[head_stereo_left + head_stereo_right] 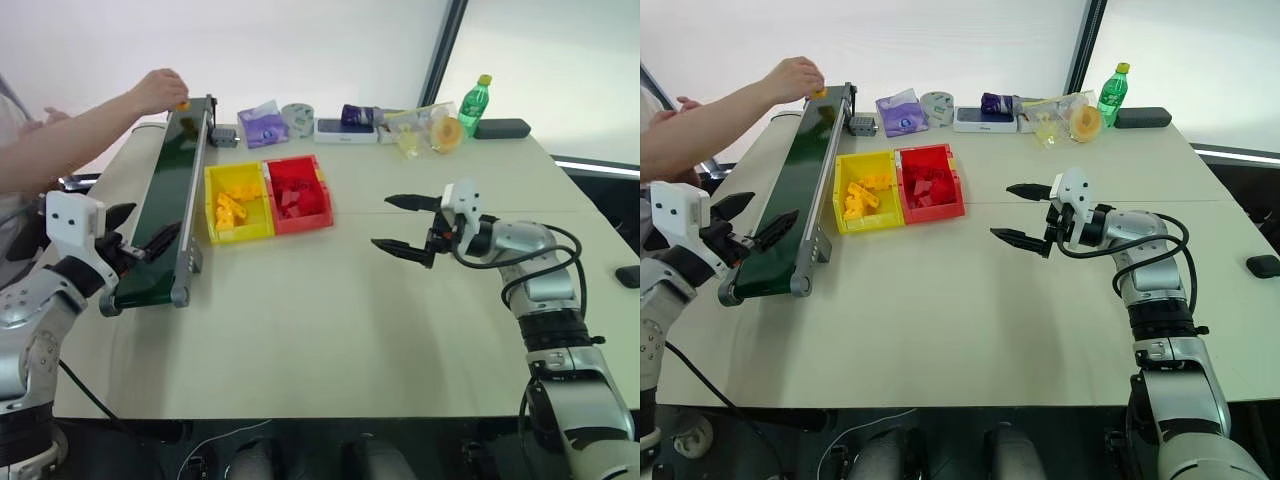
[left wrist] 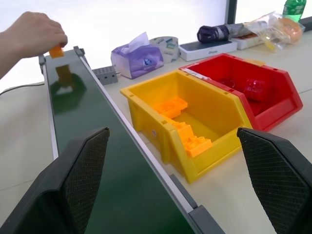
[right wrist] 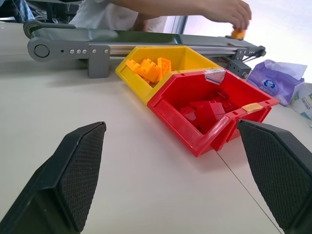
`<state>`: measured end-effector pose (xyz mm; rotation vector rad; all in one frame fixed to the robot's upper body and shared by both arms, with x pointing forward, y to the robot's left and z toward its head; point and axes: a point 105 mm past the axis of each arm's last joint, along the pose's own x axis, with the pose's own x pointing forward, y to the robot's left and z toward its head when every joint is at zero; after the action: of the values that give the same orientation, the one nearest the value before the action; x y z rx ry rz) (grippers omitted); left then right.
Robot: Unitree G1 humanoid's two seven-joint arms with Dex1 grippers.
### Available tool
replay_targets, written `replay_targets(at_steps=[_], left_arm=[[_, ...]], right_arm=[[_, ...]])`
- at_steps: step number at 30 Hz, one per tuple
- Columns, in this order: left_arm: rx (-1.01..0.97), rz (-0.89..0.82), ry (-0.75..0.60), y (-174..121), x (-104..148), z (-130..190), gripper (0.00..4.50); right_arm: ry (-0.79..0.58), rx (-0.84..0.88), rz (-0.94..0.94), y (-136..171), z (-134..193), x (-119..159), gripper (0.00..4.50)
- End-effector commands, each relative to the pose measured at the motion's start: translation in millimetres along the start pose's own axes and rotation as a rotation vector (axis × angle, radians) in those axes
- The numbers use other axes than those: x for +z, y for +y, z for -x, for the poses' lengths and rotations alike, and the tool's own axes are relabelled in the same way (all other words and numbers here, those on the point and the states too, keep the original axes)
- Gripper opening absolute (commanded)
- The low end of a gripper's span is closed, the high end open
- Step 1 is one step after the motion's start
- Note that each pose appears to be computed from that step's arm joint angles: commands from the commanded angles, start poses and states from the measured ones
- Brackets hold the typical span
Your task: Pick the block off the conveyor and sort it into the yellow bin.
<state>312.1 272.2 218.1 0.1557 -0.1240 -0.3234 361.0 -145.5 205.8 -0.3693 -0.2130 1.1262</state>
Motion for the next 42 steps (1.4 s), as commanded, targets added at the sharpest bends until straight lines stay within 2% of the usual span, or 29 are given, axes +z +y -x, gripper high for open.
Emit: replay_targets(at_steps=[1,29,33,36,39,42], left_arm=[[-0.007,-0.037,-0.080,0,21,2,4.43],[0.047,-0.019,-0.094,9,21,10,4.43],[0.094,-0.014,-0.135,15,25,21,4.43],[0.209,-0.030,-0.194,19,28,37,4.43],[0.260,-0.004,-0.217,11,21,51,4.43],[0.304,-0.004,-0.170,2,5,61,4.43]], right_arm=[[-0.033,-0.010,0.044,-4,2,13,4.50],[-0.034,-0.002,0.046,-5,-2,14,4.50],[-0.036,0.000,0.045,-5,-2,14,4.50],[-0.038,0.001,0.043,-4,-2,13,4.50],[-0.038,0.003,0.039,-4,-2,12,4.50],[-0.039,0.008,0.036,-4,-4,11,4.50]])
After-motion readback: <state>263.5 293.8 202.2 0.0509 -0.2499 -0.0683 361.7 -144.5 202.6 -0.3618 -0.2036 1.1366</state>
